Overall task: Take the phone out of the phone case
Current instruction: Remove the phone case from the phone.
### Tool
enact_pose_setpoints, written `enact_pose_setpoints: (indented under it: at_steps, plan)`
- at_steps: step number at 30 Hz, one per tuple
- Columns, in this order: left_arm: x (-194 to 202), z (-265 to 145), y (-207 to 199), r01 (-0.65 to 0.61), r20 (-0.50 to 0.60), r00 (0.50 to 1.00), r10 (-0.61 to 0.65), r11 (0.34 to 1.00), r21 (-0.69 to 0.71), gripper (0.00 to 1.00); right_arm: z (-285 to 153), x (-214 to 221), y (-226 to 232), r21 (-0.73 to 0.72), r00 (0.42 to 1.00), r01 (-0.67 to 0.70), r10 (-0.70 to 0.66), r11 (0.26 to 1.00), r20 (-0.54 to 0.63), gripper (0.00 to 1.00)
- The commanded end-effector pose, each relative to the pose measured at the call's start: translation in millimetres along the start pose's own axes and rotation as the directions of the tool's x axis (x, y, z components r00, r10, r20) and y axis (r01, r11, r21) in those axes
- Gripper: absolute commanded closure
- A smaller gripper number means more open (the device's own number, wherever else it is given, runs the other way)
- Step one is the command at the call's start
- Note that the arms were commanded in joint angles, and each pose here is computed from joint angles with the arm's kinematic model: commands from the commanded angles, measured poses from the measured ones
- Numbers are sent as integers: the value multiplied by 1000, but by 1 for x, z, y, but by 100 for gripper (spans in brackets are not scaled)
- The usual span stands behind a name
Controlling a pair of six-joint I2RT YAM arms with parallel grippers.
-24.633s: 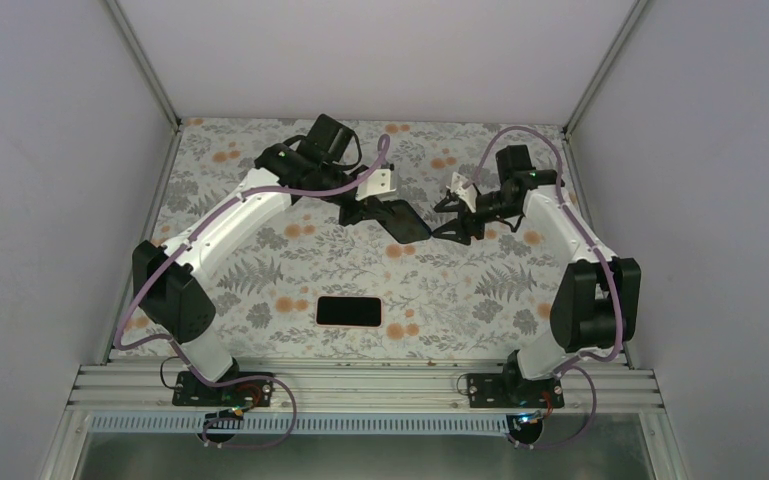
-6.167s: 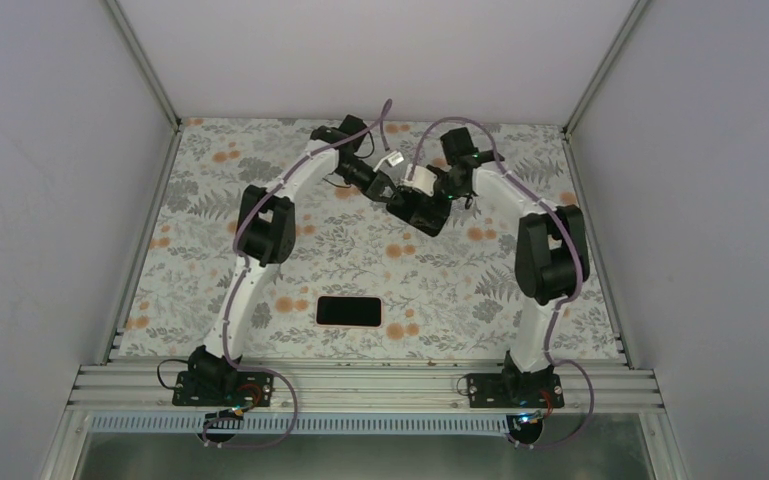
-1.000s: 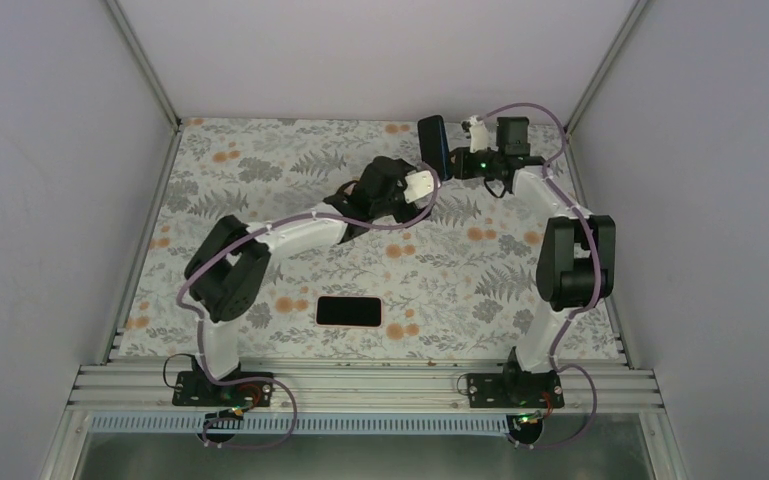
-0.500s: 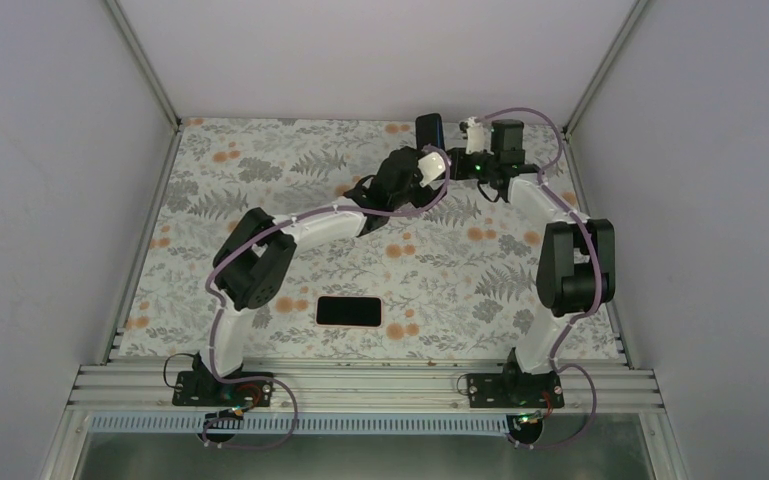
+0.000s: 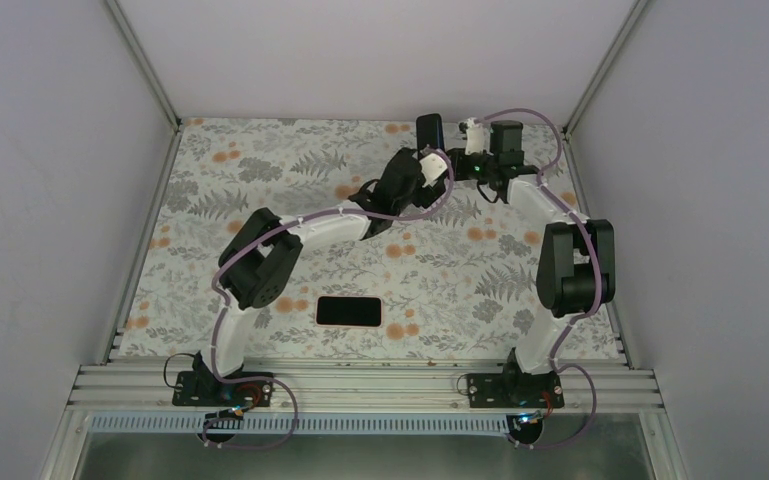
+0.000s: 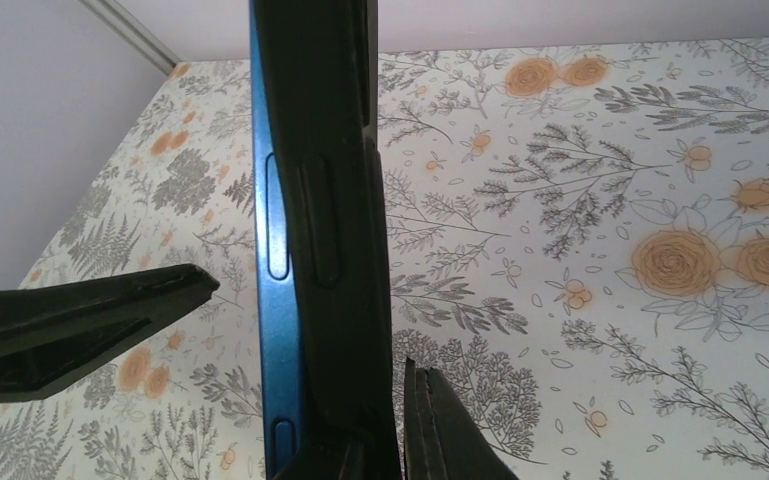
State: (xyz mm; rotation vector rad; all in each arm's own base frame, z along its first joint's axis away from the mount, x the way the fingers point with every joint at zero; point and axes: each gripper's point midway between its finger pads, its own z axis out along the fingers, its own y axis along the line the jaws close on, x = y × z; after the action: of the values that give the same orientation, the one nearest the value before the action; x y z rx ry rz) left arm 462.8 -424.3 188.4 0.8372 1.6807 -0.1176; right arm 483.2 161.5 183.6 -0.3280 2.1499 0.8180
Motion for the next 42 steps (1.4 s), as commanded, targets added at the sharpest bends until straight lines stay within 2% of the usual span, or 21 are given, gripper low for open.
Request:
enact_pose_setpoints:
  at_steps: [1, 6, 10, 13, 15, 22, 26, 31, 35, 39, 42]
  plan:
    - [-2, 9, 23, 4, 5, 1000, -4, 990, -141, 11, -7, -22, 35, -96, 998, 45, -41, 994, 39, 96]
    - [-7, -4, 56, -51, 23, 998, 61, 950, -307, 22, -6, -10, 35, -89, 999, 51, -52, 995, -9, 96]
    - [-8, -17, 89, -60, 42, 996, 84, 910, -409, 41, -9, -3, 40, -115, 998, 51, -54, 992, -30, 96]
    - [-11, -22, 99, -64, 58, 993, 100, 893, -446, 44, -8, -2, 50, -154, 998, 47, -54, 987, -44, 96]
    - [-14, -22, 100, -65, 70, 992, 108, 887, -457, 45, -6, 0, 57, -176, 997, 46, -56, 983, -57, 96]
    - [-25, -19, 107, -73, 95, 986, 140, 857, -509, 56, 5, 27, 73, -232, 990, 11, -44, 973, -136, 96]
    - [-34, -27, 113, -92, 103, 978, 182, 816, -570, 66, 13, 41, 72, -243, 985, -18, -24, 970, -168, 96]
    - [-48, -41, 119, -109, 133, 959, 252, 754, -648, 72, 20, 51, 75, -270, 981, -44, -9, 962, -192, 96]
    - [-45, -36, 118, -118, 127, 957, 260, 752, -649, 90, 23, 55, 80, -287, 978, -53, -7, 957, -207, 96]
    - [-44, -32, 118, -124, 121, 957, 263, 749, -650, 97, 24, 58, 81, -295, 977, -55, -9, 954, -213, 96]
    - [-44, -31, 116, -127, 122, 956, 267, 750, -650, 98, 24, 60, 79, -290, 977, -54, -10, 956, -215, 96]
